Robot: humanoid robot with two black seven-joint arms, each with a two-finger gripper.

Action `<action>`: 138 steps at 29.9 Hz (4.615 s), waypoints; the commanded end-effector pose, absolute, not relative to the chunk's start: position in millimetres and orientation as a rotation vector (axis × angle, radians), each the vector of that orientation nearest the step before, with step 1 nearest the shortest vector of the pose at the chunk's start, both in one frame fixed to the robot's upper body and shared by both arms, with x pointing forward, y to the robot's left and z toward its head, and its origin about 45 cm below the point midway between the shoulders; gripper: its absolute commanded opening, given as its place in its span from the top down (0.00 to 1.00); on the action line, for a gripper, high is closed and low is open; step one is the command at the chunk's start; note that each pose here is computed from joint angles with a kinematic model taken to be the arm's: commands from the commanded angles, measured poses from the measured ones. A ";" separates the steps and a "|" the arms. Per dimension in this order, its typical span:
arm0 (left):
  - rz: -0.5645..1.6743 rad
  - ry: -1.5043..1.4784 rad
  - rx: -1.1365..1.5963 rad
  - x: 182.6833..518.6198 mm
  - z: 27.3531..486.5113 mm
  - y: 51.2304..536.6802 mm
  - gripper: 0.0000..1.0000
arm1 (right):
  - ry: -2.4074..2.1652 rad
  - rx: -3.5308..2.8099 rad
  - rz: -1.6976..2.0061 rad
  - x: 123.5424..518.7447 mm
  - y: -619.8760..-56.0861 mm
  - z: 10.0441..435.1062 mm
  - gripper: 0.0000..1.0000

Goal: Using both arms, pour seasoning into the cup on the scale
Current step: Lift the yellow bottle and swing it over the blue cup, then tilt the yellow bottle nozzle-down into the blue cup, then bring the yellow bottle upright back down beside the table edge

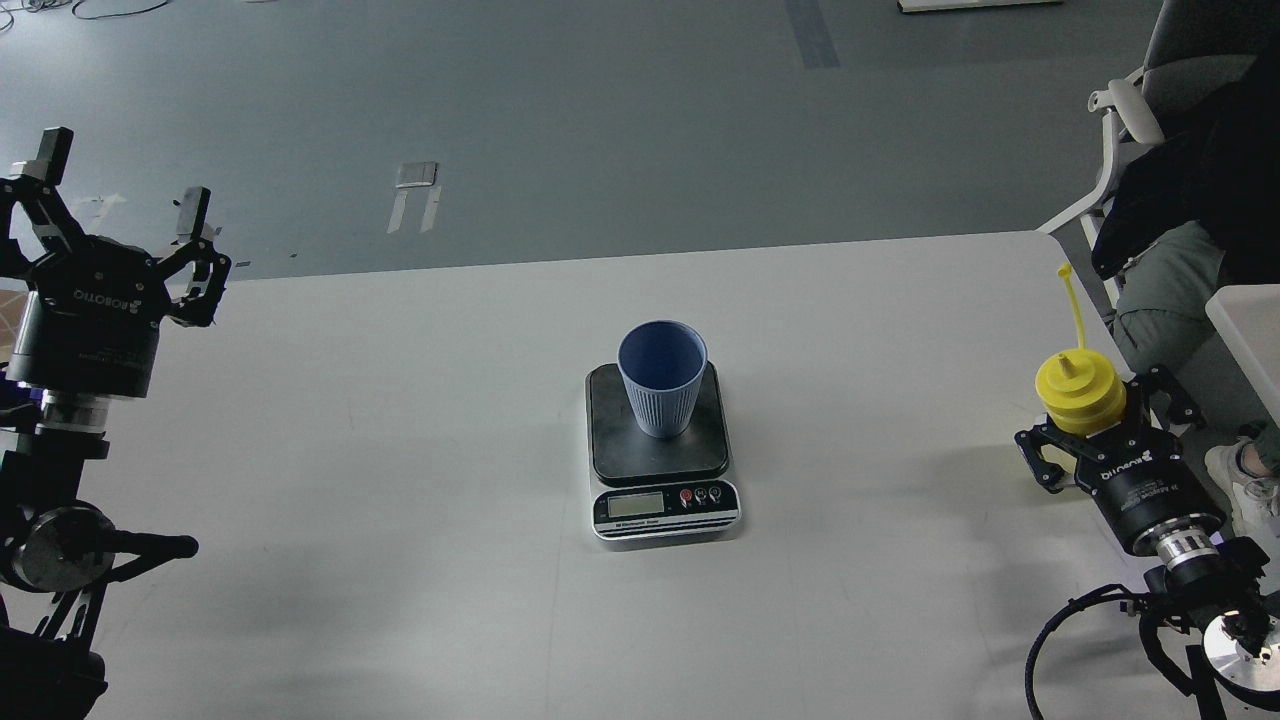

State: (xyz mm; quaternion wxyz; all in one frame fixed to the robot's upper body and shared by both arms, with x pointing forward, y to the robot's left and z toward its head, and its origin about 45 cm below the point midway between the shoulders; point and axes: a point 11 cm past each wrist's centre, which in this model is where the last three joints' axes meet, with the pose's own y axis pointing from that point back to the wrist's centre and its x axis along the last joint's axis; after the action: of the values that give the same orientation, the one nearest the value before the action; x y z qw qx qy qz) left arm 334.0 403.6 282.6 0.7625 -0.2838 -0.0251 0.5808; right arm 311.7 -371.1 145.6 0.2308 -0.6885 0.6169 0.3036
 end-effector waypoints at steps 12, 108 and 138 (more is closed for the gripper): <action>1.251 -0.033 -0.625 335.4 276.9 394.4 0.01 | 1.811 -2.606 0.171 399.9 -294.9 233.8 1.00; 1.289 -0.072 -0.662 330.2 285.8 410.4 0.01 | 1.147 -2.122 0.577 377.0 -253.9 272.3 1.00; 1.262 -0.058 -0.624 324.0 281.3 401.2 0.01 | 1.279 -1.655 1.105 302.1 -320.3 140.8 1.00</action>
State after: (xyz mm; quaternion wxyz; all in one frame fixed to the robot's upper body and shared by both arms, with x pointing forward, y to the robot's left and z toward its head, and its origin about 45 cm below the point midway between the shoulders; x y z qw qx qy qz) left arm 324.9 400.3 281.6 0.7613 -0.2894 -0.0263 0.5796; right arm 308.8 -316.4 145.2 0.3704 -0.6584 0.4992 0.4244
